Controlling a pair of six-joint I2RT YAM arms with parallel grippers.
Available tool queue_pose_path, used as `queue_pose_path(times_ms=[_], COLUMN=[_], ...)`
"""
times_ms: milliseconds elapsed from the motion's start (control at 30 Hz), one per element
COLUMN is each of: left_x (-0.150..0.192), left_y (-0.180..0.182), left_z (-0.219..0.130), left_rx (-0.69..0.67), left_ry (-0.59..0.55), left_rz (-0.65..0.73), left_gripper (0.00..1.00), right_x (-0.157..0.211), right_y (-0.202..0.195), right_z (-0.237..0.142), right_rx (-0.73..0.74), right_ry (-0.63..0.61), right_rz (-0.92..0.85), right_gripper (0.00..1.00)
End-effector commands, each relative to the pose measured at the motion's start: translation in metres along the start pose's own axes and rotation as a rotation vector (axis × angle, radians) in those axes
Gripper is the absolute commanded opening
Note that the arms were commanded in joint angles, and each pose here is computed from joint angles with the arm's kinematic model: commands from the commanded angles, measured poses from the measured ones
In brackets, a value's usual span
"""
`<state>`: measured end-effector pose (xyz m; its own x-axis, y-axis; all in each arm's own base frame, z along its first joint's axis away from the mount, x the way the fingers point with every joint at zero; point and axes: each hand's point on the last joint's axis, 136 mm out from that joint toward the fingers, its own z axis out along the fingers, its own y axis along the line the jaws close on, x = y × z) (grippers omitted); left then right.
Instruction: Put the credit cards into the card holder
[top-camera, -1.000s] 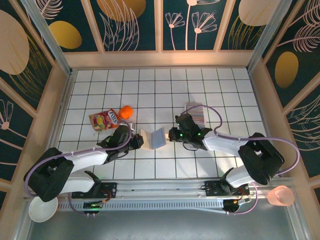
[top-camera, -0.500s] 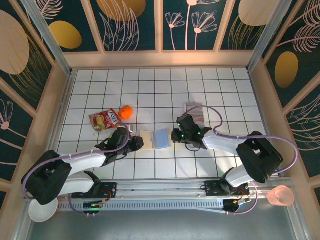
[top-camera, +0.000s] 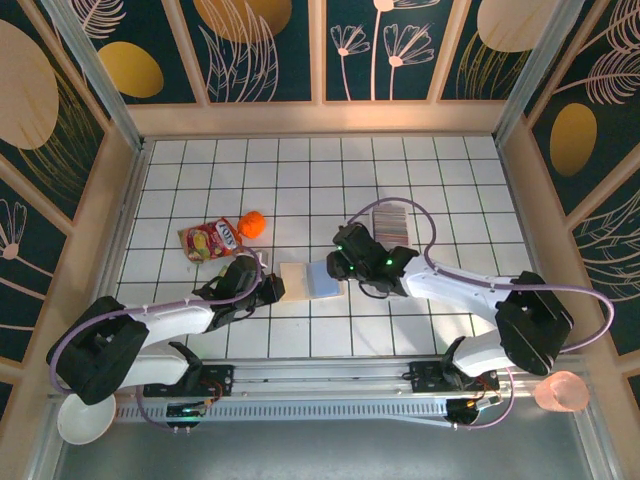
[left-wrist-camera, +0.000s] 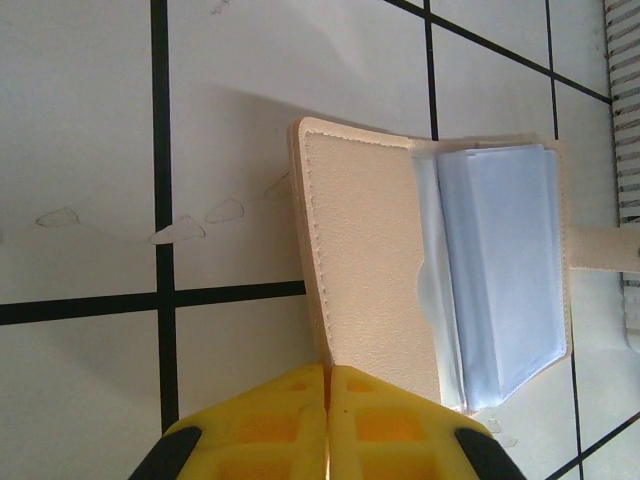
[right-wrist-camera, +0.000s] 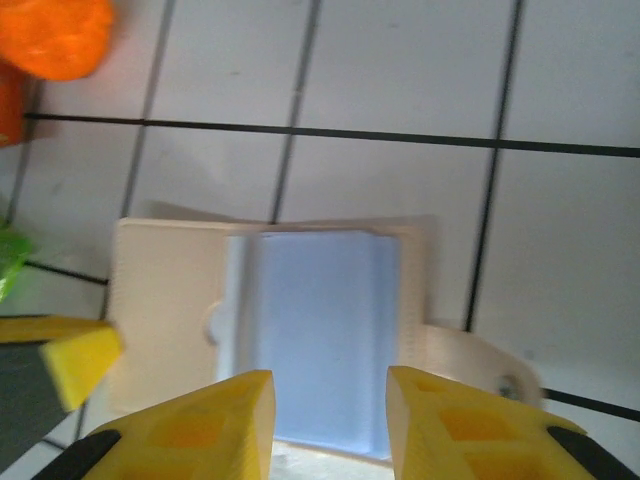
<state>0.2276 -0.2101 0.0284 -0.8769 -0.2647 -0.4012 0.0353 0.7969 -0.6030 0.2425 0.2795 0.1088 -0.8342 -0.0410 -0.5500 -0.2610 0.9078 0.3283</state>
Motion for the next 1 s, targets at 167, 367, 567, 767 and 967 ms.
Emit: queue_pose_path(times_ms=[167, 367, 567, 767, 967], left_x=[0.008, 0.008, 0.011, 0.011, 0.011], left_y=[0.001, -0.001, 0.003, 0.002, 0.001], left_z=[0.001, 0.000, 0.000, -0.002, -0.002], left_rx=[0.013, 0.026, 0.017, 0.024, 0.027], left_ry=[0.023, 0.022, 0.028, 0.026, 0.023], left_rz=[0.010, 0.012, 0.010, 0.008, 0.009], left_gripper=[0.05, 0.06, 0.04, 0.04, 0.00], right_x=[0.027, 0.049, 0.065, 0.073, 0.081], right_y=[0.018, 0.021, 0.012, 0.002, -0.001], right_z=[0.015, 0.032, 0.045, 0.053, 0.063], right_rx=[-0.096, -0.098, -0.029, 0.039, 0.090], right_ry=[0.085, 0.153, 0.204, 0.218, 0.235], right_rz=[0.010, 0.010, -0.009, -0.023, -0.047], right_gripper=[0.34, 0.34, 0.34, 0.35, 0.39])
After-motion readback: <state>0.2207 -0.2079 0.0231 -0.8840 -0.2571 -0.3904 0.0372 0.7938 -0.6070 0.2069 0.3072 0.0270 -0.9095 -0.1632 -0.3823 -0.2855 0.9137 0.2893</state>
